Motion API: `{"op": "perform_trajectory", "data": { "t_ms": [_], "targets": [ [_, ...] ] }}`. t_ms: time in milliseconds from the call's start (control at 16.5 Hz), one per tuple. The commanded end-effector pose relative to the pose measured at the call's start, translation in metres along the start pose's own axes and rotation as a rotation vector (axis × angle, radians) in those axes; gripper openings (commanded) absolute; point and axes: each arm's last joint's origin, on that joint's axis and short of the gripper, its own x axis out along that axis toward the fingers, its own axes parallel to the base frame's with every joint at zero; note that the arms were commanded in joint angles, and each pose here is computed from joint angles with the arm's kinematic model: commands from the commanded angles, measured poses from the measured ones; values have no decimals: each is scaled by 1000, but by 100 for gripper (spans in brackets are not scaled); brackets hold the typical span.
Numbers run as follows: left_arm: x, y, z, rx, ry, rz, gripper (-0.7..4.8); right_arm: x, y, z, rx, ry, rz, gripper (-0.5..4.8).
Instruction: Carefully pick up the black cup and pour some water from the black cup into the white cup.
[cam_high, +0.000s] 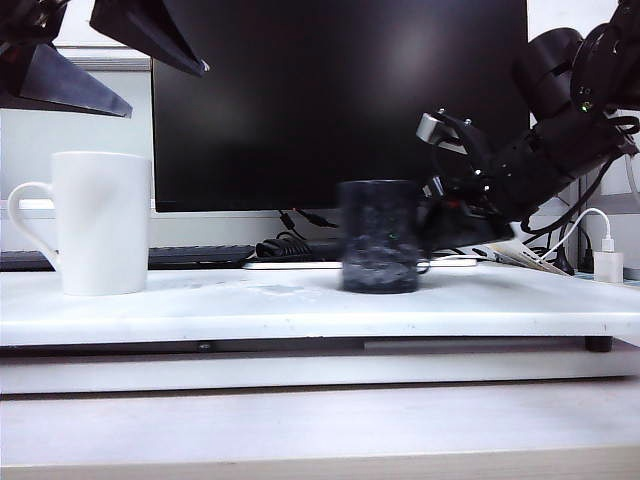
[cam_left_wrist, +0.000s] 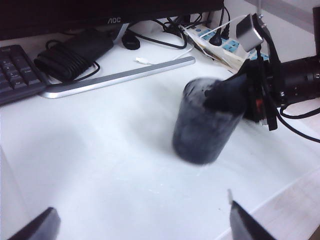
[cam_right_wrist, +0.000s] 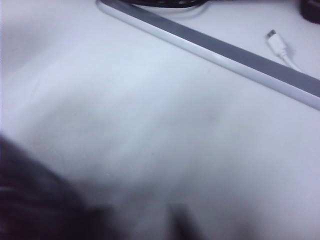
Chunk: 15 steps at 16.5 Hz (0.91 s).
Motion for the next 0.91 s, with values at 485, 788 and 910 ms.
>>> {"op": "perform_trajectory", "data": {
  "t_ms": [485,788,910],
  "targets": [
    [-1,3,2,8,-20,91,479,0,0,3,11,-23,-2,-6],
    [-6,5,9,52,-79,212,479,-22,10,30,64,-114,4,-6],
    [-11,6,15,53,-113,250,479,-42,19,54,65,-192,7,-6]
  ]
}}
